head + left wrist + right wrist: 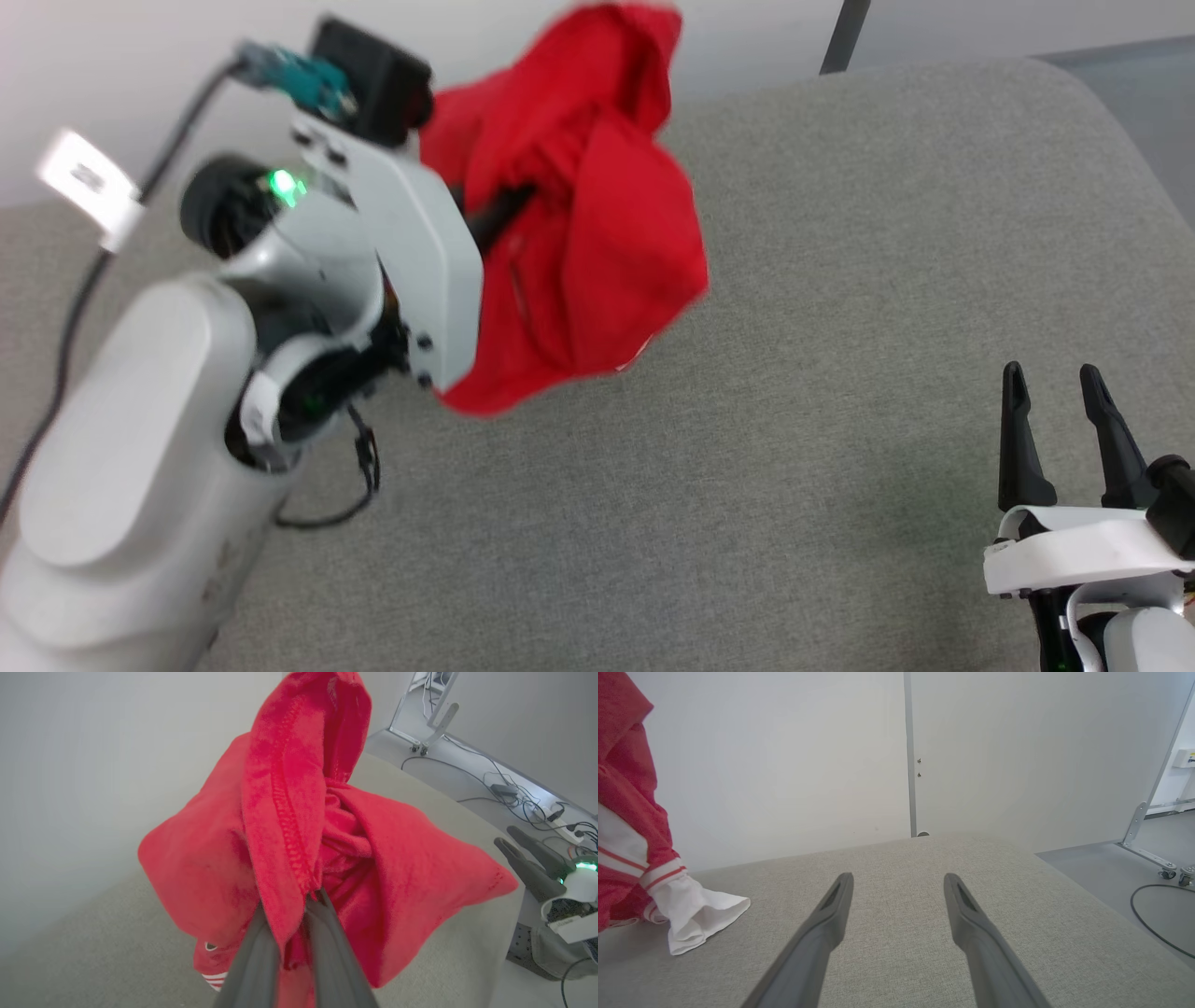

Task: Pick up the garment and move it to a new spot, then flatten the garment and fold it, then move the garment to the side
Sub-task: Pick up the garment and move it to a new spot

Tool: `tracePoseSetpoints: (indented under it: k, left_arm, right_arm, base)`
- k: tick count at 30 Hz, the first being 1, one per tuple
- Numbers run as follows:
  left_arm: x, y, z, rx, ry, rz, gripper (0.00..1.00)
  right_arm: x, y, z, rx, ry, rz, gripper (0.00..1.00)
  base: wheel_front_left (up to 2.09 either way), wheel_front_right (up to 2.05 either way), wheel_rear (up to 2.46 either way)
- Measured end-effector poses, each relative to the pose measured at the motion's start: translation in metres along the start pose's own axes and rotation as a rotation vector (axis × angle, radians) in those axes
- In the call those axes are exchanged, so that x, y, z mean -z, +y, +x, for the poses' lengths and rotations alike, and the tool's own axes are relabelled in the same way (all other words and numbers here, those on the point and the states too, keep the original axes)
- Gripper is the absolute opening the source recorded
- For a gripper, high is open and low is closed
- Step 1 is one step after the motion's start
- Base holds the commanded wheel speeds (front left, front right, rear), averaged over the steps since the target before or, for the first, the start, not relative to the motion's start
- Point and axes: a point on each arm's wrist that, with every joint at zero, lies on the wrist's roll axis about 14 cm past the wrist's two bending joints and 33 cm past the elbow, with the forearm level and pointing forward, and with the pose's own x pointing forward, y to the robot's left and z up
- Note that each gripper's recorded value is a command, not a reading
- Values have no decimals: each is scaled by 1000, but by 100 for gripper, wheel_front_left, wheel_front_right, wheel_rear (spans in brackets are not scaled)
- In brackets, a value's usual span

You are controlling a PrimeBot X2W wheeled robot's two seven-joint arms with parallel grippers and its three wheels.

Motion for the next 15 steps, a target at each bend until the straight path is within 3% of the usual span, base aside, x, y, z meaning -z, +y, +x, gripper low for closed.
tracePoseSetpoints:
  k: [15]
  left_arm:
    - [82,-28,-18,73,234,-113,0]
  right_arm:
    - [11,20,14,-51,22,15,100]
  base:
    - [0,0,0]
